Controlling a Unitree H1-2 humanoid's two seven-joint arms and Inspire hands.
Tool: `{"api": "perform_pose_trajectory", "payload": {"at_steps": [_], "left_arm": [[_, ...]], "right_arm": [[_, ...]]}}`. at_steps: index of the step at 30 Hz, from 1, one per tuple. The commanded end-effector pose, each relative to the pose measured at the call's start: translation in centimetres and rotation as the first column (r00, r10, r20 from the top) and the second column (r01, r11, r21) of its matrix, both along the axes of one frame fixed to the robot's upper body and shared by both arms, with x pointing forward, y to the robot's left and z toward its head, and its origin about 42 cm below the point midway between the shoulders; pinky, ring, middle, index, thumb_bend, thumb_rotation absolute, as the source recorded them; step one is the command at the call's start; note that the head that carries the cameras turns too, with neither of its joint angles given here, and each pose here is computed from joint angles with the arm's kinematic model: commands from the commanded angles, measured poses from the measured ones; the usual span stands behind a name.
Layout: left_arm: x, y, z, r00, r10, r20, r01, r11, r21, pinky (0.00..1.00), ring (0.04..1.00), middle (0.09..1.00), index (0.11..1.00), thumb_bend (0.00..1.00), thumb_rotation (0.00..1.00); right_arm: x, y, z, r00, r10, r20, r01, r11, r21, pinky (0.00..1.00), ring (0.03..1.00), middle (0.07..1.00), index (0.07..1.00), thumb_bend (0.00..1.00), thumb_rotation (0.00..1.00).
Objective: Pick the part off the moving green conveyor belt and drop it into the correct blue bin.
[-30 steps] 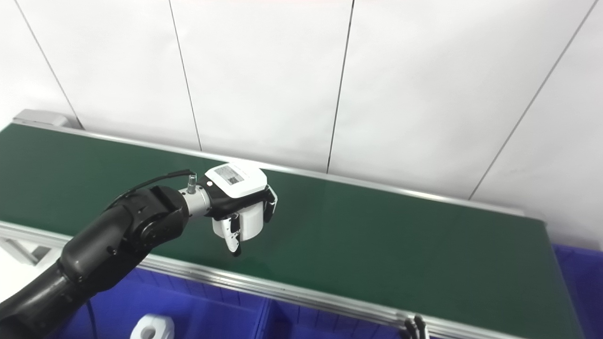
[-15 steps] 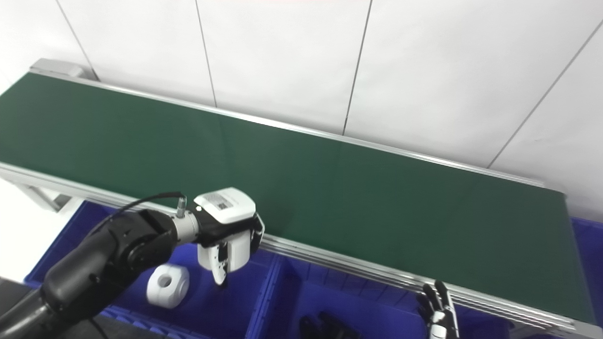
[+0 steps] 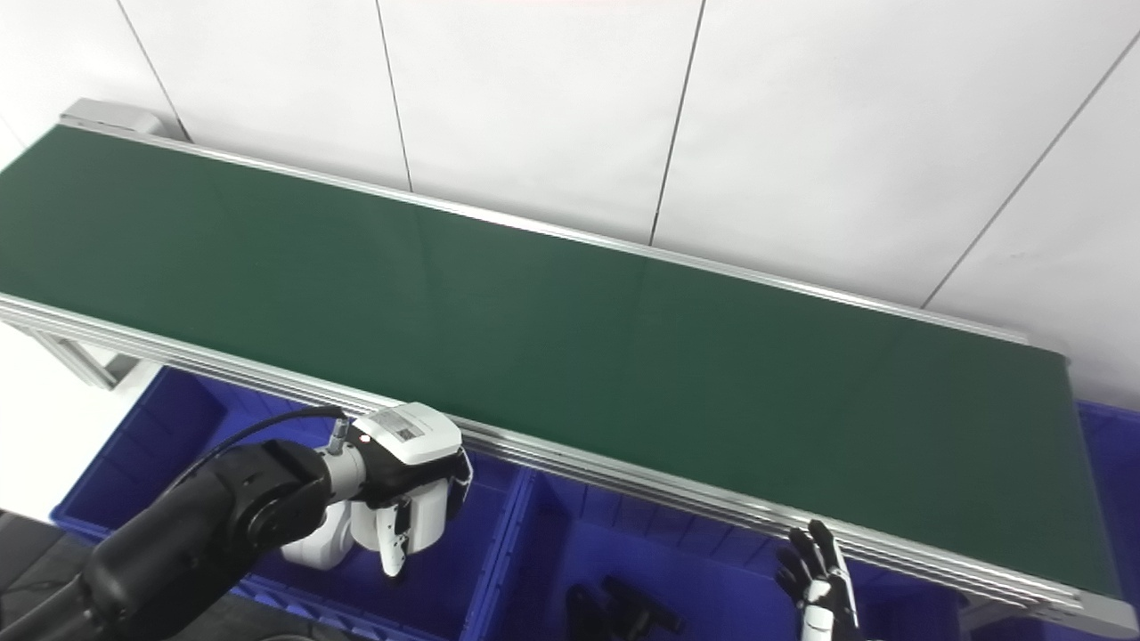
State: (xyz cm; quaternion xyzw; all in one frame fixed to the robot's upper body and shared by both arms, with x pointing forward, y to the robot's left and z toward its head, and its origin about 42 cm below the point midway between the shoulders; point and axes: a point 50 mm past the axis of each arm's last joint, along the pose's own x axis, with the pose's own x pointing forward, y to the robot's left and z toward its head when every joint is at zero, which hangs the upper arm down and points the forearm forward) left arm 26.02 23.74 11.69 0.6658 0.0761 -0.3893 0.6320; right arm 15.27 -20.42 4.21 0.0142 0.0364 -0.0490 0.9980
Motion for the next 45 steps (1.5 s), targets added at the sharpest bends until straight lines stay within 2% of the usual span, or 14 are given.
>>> {"api": "perform_pose_trajectory", "payload": {"at_steps": [1, 5, 12, 18, 20, 22, 23, 27, 29, 32, 36, 38, 41, 45], "left_arm": [[0.5, 0.3, 1.9, 0.997, -0.034, 0.07, 0.031, 0.999, 0.042, 0.91, 0.908, 0.931, 0.875, 0.96, 0.51], [0.2, 0.2, 2.2, 0.996, -0.046, 0.078, 0.042, 0.998, 0.054, 1.0, 0.979, 0.998, 0.958, 1.0, 0.62], [-0.3, 0.3, 2.9, 0.994, -0.046, 0.098, 0.044, 0.999, 0.029, 1.0, 0.991, 0.999, 0.959, 1.0, 0.64], [-2.6, 0.2, 5.7, 0.987, 0.05, 0.154, -0.014, 0.973, -0.231, 1.0, 0.977, 0.99, 0.952, 1.0, 0.6], [-4.2, -0.4, 6.3, 0.972, 0.132, 0.195, -0.036, 0.903, -0.429, 0.98, 0.965, 0.989, 0.95, 0.97, 0.57], [-6.2, -1.2, 6.4, 0.949, 0.248, 0.194, -0.079, 0.785, -0.615, 0.97, 0.974, 0.998, 0.979, 0.87, 0.54], [-6.7, -1.3, 6.4, 0.942, 0.28, 0.185, -0.093, 0.748, -0.657, 0.97, 0.976, 0.999, 0.983, 0.85, 0.53], [-9.9, -3.1, 5.6, 0.899, 0.437, 0.034, -0.208, 0.493, -0.845, 0.86, 0.982, 1.0, 0.999, 0.74, 0.54], [-11.0, -3.6, 5.0, 0.873, 0.486, -0.042, -0.258, 0.387, -0.885, 0.92, 0.997, 1.0, 1.0, 0.69, 0.57], [-11.9, -3.8, 4.2, 0.848, 0.511, -0.138, -0.319, 0.287, -0.903, 0.97, 1.0, 1.0, 1.0, 0.66, 0.6], [-11.9, -2.7, 3.7, 0.838, 0.514, -0.184, -0.343, 0.234, -0.909, 0.99, 1.0, 1.0, 1.0, 0.65, 0.6], [-11.9, -2.3, 3.6, 0.821, 0.539, -0.19, -0.339, 0.191, -0.921, 1.0, 1.0, 1.0, 1.0, 0.62, 0.58], [-12.2, -2.1, 2.6, 0.761, 0.605, -0.235, -0.358, 0.089, -0.929, 1.0, 1.0, 1.0, 1.0, 0.64, 0.67], [-12.6, -2.7, 1.2, 0.692, 0.598, -0.405, -0.422, -0.121, -0.899, 1.0, 1.0, 1.0, 1.0, 0.59, 0.77]], "right_arm": [[0.4, 0.3, 0.8, 0.999, -0.005, 0.031, 0.005, 1.0, 0.001, 0.85, 0.854, 0.873, 0.913, 0.65, 0.97], [0.3, 0.3, 1.0, 1.0, 0.001, 0.031, -0.001, 1.0, 0.002, 0.85, 0.857, 0.88, 0.916, 0.61, 0.98], [0.2, 0.5, 1.1, 1.0, 0.005, 0.02, -0.005, 1.0, -0.005, 0.84, 0.86, 0.886, 0.92, 0.62, 0.99], [0.0, 0.8, 1.1, 1.0, 0.021, 0.022, -0.02, 0.999, -0.033, 0.83, 0.856, 0.886, 0.925, 0.6, 1.0], [0.0, 1.0, 1.2, 0.999, 0.027, 0.022, -0.026, 0.999, -0.033, 0.83, 0.855, 0.887, 0.926, 0.59, 1.0], [0.0, 1.4, 1.3, 0.999, 0.029, 0.023, -0.028, 0.999, -0.038, 0.82, 0.852, 0.888, 0.927, 0.58, 1.0], [0.0, 1.7, 1.4, 0.999, 0.029, 0.023, -0.028, 0.999, -0.04, 0.81, 0.851, 0.887, 0.926, 0.58, 1.0], [0.0, 2.9, 1.5, 0.999, 0.037, 0.027, -0.035, 0.998, -0.048, 0.81, 0.858, 0.893, 0.928, 0.6, 1.0], [0.1, 3.8, 1.6, 0.999, 0.036, 0.029, -0.035, 0.998, -0.042, 0.8, 0.858, 0.89, 0.928, 0.56, 1.0], [0.3, 5.2, 1.7, 0.999, 0.033, 0.029, -0.031, 0.998, -0.048, 0.79, 0.857, 0.891, 0.937, 0.55, 1.0], [0.7, 6.7, 1.5, 0.999, 0.018, 0.048, -0.015, 0.998, -0.056, 0.78, 0.834, 0.87, 0.921, 0.59, 1.0], [0.9, 7.5, 1.5, 0.999, 0.002, 0.047, -0.001, 0.999, -0.032, 0.79, 0.831, 0.864, 0.904, 0.63, 0.97], [1.0, 8.2, 1.6, 0.999, -0.013, 0.041, 0.014, 0.999, -0.034, 0.79, 0.828, 0.862, 0.899, 0.65, 0.97], [1.0, 8.9, 1.8, 1.0, -0.012, 0.029, 0.013, 0.999, -0.05, 0.82, 0.842, 0.871, 0.91, 0.62, 0.99]]}}
